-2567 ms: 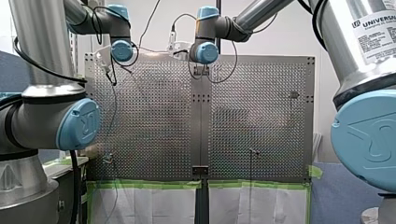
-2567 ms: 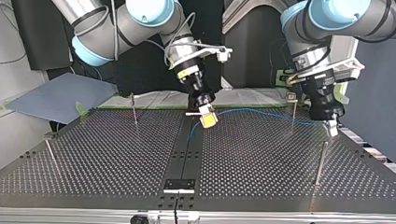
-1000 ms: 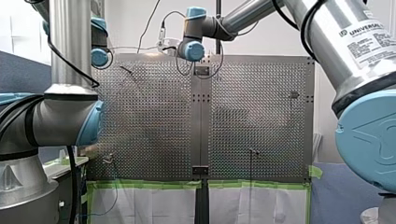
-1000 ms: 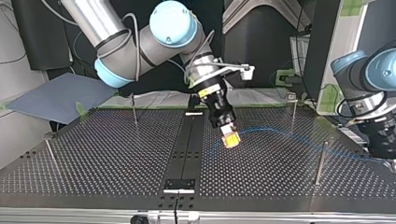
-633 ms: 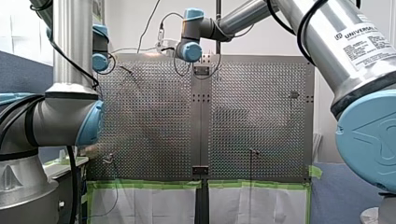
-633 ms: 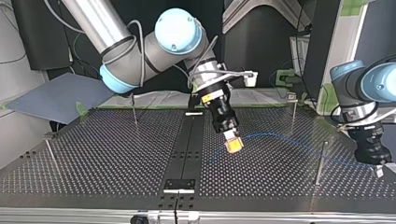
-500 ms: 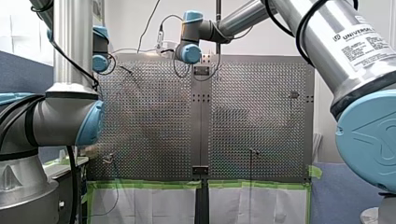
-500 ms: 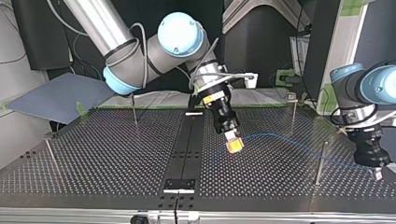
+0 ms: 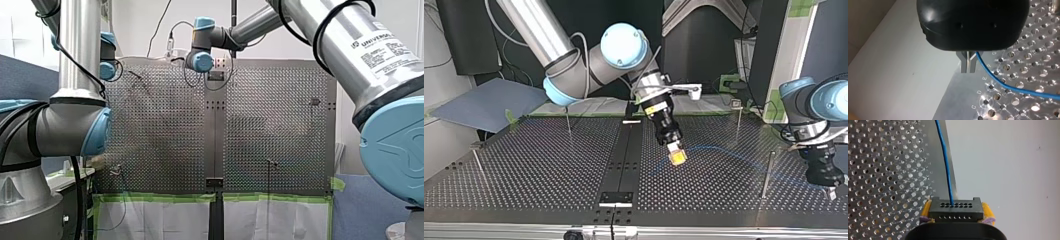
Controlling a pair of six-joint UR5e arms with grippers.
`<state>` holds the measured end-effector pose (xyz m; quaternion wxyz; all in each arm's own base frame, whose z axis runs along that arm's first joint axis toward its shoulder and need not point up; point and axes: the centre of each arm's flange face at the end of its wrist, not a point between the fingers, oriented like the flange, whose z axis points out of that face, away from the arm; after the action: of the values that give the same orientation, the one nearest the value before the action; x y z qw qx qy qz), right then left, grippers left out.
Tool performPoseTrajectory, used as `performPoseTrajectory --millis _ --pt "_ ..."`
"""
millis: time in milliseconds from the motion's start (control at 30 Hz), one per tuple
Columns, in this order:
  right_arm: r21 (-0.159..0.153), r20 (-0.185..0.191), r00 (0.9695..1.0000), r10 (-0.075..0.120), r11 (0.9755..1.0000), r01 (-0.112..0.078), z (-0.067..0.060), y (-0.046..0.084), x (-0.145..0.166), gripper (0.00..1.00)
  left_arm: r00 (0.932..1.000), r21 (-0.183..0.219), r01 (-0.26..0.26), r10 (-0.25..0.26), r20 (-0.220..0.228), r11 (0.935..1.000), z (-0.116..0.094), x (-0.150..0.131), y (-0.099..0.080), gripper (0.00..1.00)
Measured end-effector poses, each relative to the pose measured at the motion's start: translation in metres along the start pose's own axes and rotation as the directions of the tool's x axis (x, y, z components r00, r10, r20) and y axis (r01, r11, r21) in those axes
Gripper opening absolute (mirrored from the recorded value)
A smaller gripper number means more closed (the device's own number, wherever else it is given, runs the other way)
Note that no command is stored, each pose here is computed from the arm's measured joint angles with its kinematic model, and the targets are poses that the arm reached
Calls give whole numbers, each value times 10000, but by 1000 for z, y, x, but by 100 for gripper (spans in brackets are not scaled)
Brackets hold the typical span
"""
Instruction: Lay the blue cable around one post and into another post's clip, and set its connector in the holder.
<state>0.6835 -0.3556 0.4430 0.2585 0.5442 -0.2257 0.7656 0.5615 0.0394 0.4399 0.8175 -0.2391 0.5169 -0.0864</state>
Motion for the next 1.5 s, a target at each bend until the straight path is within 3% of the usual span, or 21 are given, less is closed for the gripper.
performPoseTrajectory --millis 300,600,800,967,1133,1500 --pt "-374 110 9999 -41 9993 45 2 11 -10 0 9975 -250 -284 267 -661 9993 0 31 14 7" --pt "-641 580 9983 -81 9979 118 1 14 -39 0 9931 -275 -635 604 -1009 9976 -2 45 15 7" --pt "-783 942 9955 -106 9968 180 -3 14 -50 0 9877 -292 -795 748 -1371 9964 -13 60 17 7" --pt "-911 1398 9901 -145 9955 275 -8 16 -57 0 9851 -237 -778 732 -1556 9967 -21 69 12 7" --pt "-1148 1926 9811 -185 9925 413 -19 20 -72 0 9814 -198 -770 723 -1779 9968 -29 77 7 7" --pt "-1457 2522 9674 -223 9875 607 -37 27 -100 0 9795 -86 -630 601 -1923 9980 -37 85 -6 7"
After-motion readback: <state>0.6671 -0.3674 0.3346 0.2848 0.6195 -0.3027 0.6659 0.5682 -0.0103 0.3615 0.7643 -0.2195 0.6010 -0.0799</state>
